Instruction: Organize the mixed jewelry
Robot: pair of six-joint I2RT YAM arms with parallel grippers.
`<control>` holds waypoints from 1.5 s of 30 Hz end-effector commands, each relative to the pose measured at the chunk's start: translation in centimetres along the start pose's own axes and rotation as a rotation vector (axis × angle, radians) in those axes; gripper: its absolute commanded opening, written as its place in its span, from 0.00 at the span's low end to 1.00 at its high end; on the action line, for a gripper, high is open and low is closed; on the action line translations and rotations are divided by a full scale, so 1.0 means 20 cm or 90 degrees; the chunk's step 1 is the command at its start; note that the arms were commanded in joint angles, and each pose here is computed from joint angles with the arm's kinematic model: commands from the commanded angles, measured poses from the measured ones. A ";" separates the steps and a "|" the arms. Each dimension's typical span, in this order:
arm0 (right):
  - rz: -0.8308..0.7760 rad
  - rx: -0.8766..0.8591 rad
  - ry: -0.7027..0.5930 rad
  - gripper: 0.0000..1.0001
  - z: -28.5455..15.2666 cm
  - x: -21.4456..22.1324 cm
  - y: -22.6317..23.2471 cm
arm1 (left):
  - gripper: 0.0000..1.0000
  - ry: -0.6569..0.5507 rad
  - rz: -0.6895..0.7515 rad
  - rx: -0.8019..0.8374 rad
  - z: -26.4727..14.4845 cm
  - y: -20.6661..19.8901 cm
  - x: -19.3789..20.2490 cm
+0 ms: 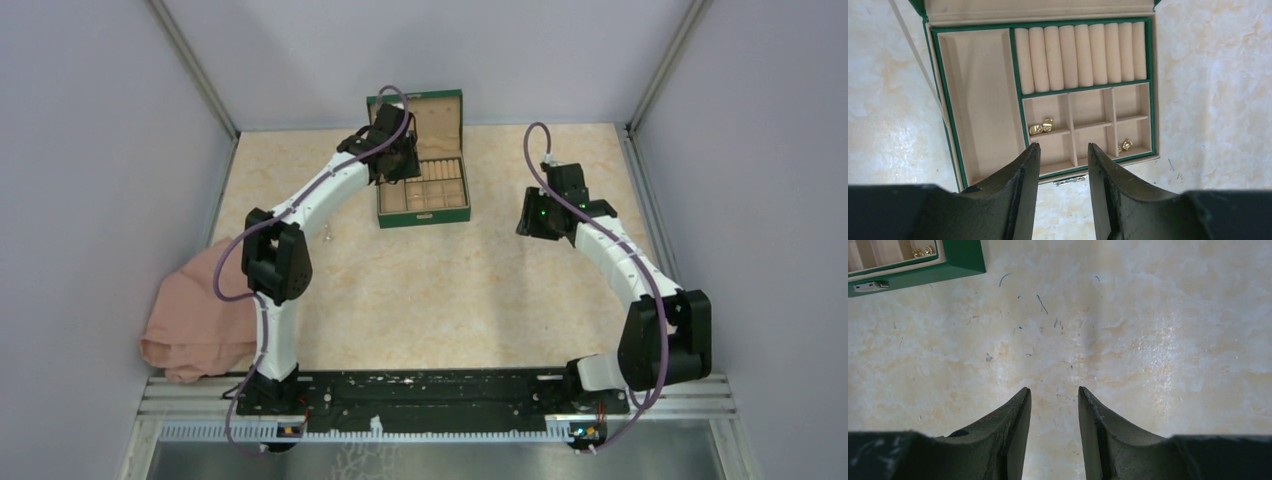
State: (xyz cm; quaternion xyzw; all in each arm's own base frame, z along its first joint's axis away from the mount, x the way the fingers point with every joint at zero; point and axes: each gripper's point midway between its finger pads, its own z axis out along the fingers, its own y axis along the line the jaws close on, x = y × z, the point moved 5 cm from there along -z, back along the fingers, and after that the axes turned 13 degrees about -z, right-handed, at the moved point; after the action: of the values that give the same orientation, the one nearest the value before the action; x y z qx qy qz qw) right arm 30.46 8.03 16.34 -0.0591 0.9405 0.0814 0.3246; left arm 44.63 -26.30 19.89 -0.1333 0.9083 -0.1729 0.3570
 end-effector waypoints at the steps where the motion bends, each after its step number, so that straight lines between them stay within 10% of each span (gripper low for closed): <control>1: -0.004 0.001 -0.049 0.40 -0.06 -0.06 -0.01 | 0.47 -0.014 -0.001 -0.015 -0.04 0.04 -0.03; 25: 0.010 -0.032 -0.061 0.40 -0.08 -0.04 0.03 | 0.50 0.022 -0.149 -0.322 -0.13 1.04 0.01; 45: 0.013 -0.027 -0.057 0.40 -0.10 -0.01 0.02 | 0.30 0.081 -0.168 -0.382 0.14 1.27 0.05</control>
State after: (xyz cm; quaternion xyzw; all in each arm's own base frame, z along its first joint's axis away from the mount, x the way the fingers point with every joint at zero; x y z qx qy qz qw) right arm 29.13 8.30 16.79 -0.0604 0.9341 0.1043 0.3361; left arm 42.15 -4.70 7.40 -0.3376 0.9130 0.0525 0.2230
